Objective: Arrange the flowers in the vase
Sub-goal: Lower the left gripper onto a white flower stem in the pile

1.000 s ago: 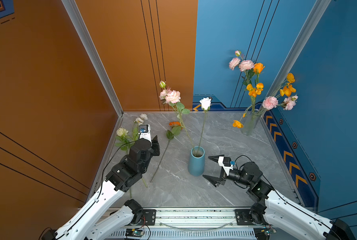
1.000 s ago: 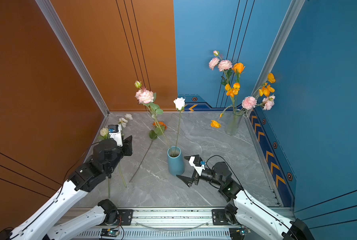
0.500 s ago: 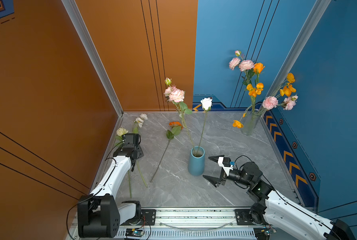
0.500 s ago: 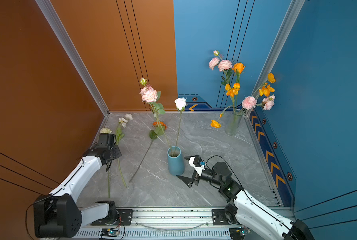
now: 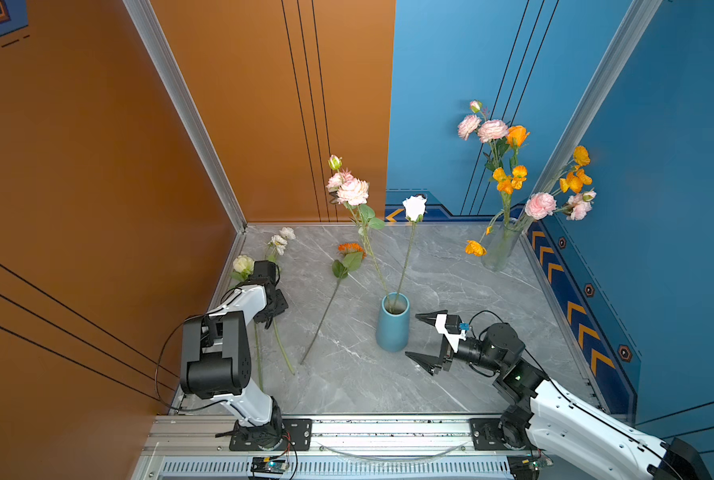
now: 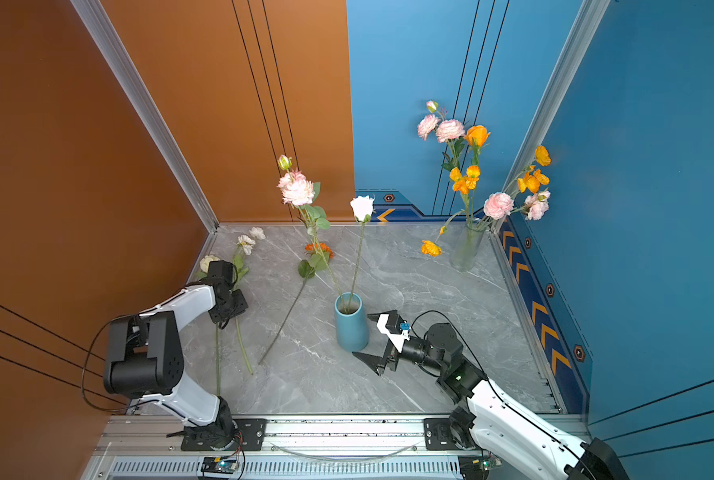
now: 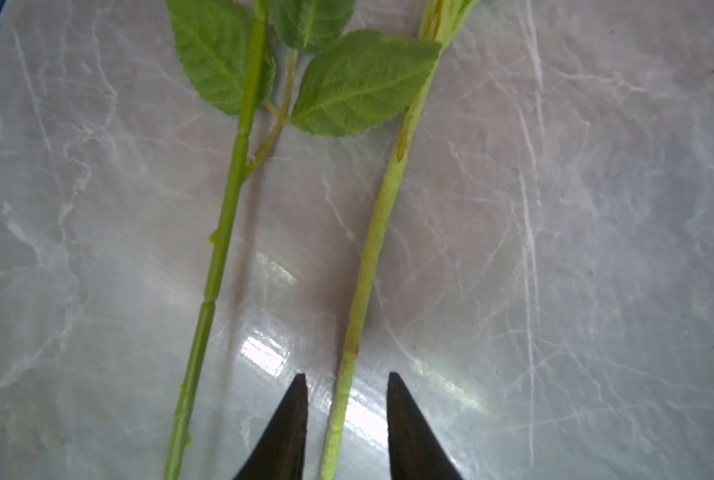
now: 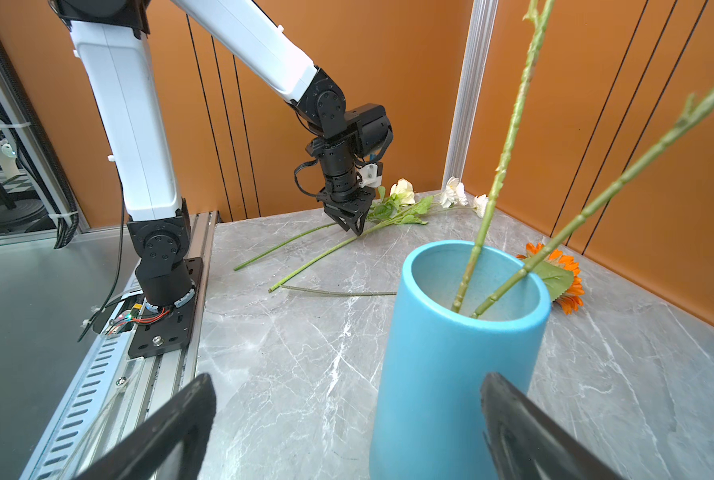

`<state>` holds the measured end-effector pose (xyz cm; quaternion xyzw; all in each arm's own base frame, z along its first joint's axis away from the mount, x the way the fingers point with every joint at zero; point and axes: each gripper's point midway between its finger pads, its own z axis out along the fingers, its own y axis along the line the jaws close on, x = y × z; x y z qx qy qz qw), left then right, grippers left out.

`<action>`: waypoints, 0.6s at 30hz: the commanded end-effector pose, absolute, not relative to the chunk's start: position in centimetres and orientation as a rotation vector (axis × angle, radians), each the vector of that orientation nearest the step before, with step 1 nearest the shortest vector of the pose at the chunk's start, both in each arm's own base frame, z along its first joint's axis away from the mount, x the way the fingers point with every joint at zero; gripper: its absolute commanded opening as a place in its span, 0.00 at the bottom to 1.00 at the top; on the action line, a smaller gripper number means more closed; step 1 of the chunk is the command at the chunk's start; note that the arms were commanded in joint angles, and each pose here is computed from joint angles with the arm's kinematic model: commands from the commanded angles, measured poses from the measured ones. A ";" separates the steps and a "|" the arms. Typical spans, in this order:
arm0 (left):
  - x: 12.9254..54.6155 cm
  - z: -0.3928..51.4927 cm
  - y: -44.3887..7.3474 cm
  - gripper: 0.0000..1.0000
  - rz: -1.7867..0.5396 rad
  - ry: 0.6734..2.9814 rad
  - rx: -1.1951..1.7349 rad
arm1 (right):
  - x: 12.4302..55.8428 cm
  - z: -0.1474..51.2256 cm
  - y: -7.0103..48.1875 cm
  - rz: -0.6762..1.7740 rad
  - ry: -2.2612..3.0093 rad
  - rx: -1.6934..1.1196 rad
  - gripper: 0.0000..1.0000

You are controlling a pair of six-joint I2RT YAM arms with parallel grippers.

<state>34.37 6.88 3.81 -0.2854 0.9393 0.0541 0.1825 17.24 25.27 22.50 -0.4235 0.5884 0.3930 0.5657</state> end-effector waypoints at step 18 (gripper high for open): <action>35.8 2.0 6.5 0.28 0.103 2.716 -0.775 | 17.2 23.2 25.4 0.930 1.370 -1.008 1.00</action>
